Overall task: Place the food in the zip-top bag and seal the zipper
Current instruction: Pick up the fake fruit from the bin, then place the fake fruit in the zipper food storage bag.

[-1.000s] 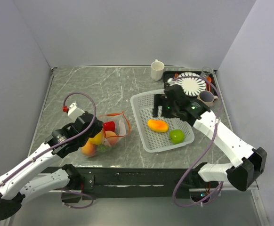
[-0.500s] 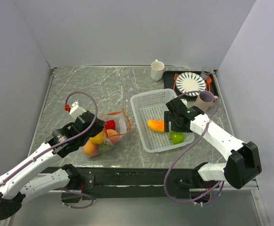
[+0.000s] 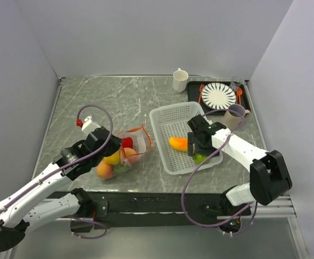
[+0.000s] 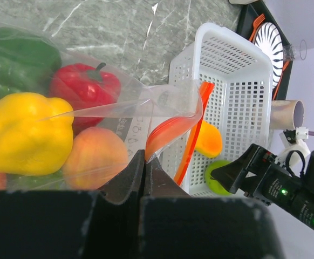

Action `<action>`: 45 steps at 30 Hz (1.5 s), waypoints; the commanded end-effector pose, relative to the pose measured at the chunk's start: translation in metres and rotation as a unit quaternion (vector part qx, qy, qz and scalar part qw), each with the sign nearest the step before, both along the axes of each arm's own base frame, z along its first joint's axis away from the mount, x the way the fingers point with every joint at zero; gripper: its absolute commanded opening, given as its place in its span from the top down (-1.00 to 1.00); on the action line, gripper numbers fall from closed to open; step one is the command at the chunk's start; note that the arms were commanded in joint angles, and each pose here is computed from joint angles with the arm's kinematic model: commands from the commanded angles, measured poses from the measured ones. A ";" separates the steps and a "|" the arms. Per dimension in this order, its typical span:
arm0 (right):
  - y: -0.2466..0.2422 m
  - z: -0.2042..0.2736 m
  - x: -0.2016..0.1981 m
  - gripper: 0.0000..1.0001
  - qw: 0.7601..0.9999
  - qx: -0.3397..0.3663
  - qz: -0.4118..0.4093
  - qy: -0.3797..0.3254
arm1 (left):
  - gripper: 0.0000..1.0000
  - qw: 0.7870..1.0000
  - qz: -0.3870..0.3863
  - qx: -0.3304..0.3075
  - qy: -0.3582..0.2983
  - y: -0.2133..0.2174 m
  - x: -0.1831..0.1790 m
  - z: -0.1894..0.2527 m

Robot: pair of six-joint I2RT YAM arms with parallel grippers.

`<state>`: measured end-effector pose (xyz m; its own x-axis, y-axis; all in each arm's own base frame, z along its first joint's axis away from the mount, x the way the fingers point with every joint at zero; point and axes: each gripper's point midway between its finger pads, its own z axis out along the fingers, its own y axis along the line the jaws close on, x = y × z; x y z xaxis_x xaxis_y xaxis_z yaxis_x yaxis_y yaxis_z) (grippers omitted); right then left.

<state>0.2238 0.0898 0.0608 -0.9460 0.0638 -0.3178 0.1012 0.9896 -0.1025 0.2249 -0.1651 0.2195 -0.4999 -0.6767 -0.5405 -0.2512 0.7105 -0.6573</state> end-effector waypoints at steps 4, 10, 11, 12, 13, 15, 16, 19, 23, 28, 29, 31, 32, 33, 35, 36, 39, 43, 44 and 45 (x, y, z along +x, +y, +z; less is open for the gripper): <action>0.004 -0.004 0.001 -0.61 1.000 0.015 0.002 0.002 | 0.99 1.000 -0.003 -0.022 -0.022 -0.005 0.004 0.012; 0.009 -0.001 0.003 0.15 1.000 0.029 0.008 -0.005 | 0.99 0.999 -0.004 -0.022 -0.023 -0.003 0.003 0.013; 0.010 0.000 0.004 0.25 0.999 0.031 0.008 -0.006 | 0.99 0.999 -0.004 -0.022 -0.023 -0.003 0.003 0.013; 0.010 0.002 0.004 0.36 0.999 0.033 0.009 -0.009 | 0.99 1.000 -0.003 -0.021 -0.022 -0.003 0.002 0.012; 0.012 0.004 0.004 0.47 0.999 0.038 0.010 -0.011 | 0.99 0.999 -0.002 -0.023 -0.022 -0.003 0.002 0.012; 0.013 0.013 0.004 0.52 0.999 0.048 0.010 -0.023 | 0.99 0.999 -0.002 -0.027 -0.024 -0.003 0.002 0.013; 0.017 0.015 0.002 0.52 0.998 0.061 0.013 -0.025 | 0.99 0.999 -0.002 -0.028 -0.024 -0.003 0.002 0.012; 0.028 0.032 0.004 0.53 0.993 0.103 0.018 -0.058 | 0.99 1.000 0.001 -0.021 -0.021 -0.001 0.002 0.013; 0.042 0.052 0.010 0.57 0.986 0.144 0.031 -0.080 | 0.99 1.000 0.008 -0.016 -0.019 0.004 0.000 0.012; 0.047 0.072 0.018 0.60 0.983 0.148 0.041 -0.096 | 0.99 0.999 0.003 -0.023 -0.028 0.002 0.001 0.016; 0.048 0.074 0.018 0.61 0.983 0.152 0.043 -0.098 | 0.99 0.999 0.003 -0.020 -0.025 0.002 0.001 0.014; 0.049 0.078 0.018 0.61 0.982 0.155 0.044 -0.100 | 0.99 1.000 0.002 -0.018 -0.024 0.001 0.002 0.014; 0.050 0.080 0.018 0.61 0.981 0.157 0.046 -0.102 | 0.99 1.000 -0.001 -0.018 -0.023 -0.001 0.002 0.014; 0.051 0.081 0.018 0.61 0.981 0.161 0.047 -0.102 | 0.99 1.000 -0.003 -0.018 -0.022 -0.002 0.002 0.013; 0.051 0.084 0.017 0.62 0.980 0.165 0.048 -0.105 | 0.99 1.000 -0.004 -0.020 -0.024 -0.003 0.003 0.014; 0.051 0.085 0.018 0.63 0.980 0.164 0.046 -0.106 | 0.99 0.999 -0.004 -0.020 -0.026 -0.003 0.004 0.015; 0.052 0.088 0.018 0.64 0.979 0.168 0.047 -0.110 | 0.99 1.000 -0.005 -0.017 -0.026 -0.003 0.003 0.016; 0.054 0.094 0.016 0.64 0.976 0.178 0.052 -0.115 | 0.99 0.999 -0.007 -0.021 -0.027 -0.004 0.003 0.017; 0.054 0.095 0.016 0.64 0.976 0.178 0.051 -0.116 | 0.99 0.999 -0.007 -0.021 -0.026 -0.004 0.003 0.016; 0.055 0.096 0.016 0.64 0.975 0.180 0.051 -0.118 | 0.99 0.999 -0.007 -0.022 -0.028 -0.004 0.003 0.017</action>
